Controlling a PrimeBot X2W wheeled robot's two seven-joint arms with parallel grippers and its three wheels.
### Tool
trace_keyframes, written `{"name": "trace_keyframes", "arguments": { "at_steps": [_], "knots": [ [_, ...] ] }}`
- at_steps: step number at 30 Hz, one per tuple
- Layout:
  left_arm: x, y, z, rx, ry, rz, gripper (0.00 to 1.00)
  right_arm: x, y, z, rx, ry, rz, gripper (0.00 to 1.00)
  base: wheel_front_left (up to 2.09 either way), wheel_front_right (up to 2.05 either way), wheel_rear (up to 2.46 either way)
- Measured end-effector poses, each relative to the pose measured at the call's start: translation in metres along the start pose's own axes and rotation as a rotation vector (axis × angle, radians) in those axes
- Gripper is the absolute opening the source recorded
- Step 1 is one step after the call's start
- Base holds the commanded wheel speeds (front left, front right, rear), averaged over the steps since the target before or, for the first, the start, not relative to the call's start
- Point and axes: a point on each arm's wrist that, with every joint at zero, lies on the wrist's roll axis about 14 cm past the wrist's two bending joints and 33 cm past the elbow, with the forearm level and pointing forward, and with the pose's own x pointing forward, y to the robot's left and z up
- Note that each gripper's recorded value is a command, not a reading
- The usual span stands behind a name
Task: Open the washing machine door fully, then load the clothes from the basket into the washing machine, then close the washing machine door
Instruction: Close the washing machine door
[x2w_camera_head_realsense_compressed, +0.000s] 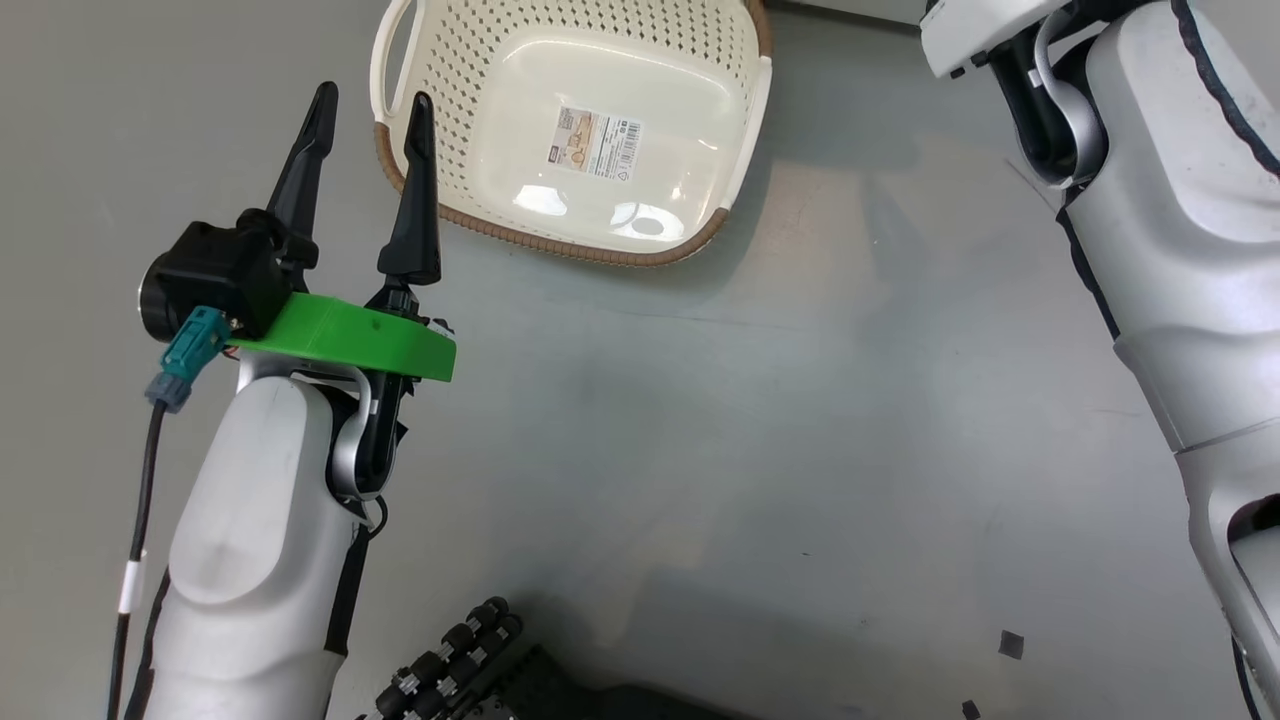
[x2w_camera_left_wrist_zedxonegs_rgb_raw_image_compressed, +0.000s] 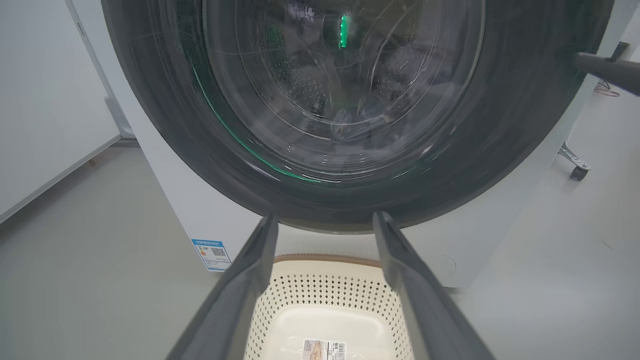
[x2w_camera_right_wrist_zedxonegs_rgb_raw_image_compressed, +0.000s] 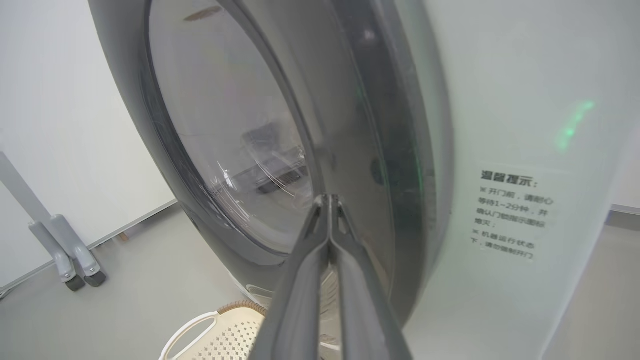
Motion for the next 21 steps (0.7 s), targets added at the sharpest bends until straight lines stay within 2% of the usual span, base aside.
{"name": "trace_keyframes", "arguments": {
  "at_steps": [14, 15, 16, 17, 21],
  "knots": [
    [-0.017, 0.002, 0.019, 0.006, -0.046, 0.016, 1.00, -0.057, -0.001, -0.002, 0.037, 0.054, -0.090, 0.00, 0.00, 0.00, 0.00],
    [-0.019, 0.003, 0.020, 0.005, -0.047, 0.017, 1.00, -0.064, -0.002, -0.003, 0.036, 0.061, -0.103, 0.22, 0.00, 0.00, 0.00],
    [-0.020, 0.003, 0.020, 0.005, -0.048, 0.017, 1.00, -0.070, -0.004, -0.004, 0.036, 0.067, -0.116, 0.52, 0.00, 0.00, 0.00],
    [-0.022, 0.003, 0.020, 0.007, -0.048, 0.016, 1.00, -0.075, -0.006, -0.004, 0.036, 0.073, -0.129, 0.98, 0.00, 0.00, 0.00],
    [-0.028, 0.006, 0.021, 0.016, -0.045, 0.018, 1.00, -0.097, -0.012, -0.004, 0.033, 0.086, -0.176, 1.00, 0.00, 0.00, 0.00]
  ]
}}
